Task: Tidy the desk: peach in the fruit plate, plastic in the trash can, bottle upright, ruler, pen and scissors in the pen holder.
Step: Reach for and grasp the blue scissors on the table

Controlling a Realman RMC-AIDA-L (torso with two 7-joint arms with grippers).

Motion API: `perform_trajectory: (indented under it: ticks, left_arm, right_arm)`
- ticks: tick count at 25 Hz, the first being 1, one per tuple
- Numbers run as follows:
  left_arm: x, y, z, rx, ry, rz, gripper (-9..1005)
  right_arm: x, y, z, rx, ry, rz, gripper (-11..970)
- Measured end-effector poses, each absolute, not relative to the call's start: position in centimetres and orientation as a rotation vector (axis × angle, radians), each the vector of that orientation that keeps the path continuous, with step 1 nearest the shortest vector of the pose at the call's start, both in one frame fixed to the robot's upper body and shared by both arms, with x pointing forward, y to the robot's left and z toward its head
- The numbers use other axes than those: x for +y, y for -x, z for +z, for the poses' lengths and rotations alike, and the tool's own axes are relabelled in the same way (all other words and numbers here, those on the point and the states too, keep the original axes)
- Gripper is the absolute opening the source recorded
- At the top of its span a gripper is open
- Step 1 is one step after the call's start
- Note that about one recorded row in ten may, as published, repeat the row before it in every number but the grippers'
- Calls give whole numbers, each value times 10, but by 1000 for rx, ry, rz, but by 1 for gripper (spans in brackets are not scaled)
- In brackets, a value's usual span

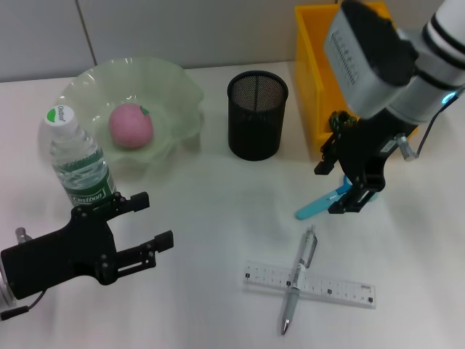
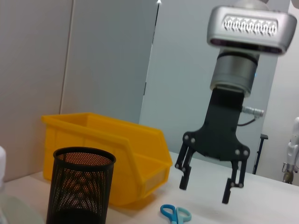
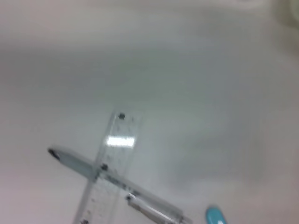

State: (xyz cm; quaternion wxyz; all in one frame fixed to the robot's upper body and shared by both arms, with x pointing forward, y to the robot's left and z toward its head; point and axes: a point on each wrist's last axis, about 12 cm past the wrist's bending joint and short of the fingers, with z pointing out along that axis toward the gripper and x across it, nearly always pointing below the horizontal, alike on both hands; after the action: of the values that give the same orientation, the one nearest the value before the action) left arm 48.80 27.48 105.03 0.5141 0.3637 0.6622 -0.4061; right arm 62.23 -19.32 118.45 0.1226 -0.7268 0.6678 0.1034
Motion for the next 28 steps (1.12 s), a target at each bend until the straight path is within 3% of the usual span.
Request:
perform_trajectory:
  ticks: [9, 21, 28]
  left_arm:
    - [273, -485, 1045, 1601, -887, -954, 785]
    - [273, -483, 1042, 1605, -865, -961, 785]
    - [273, -482, 1042, 1602, -860, -967, 784]
  right_arm:
    - [-183, -622, 1161, 1919, 2245, 127, 694]
    - [-181, -626, 1150, 1889, 2304, 31, 692]
    - [-176, -629, 1142, 1866, 2319, 10, 563]
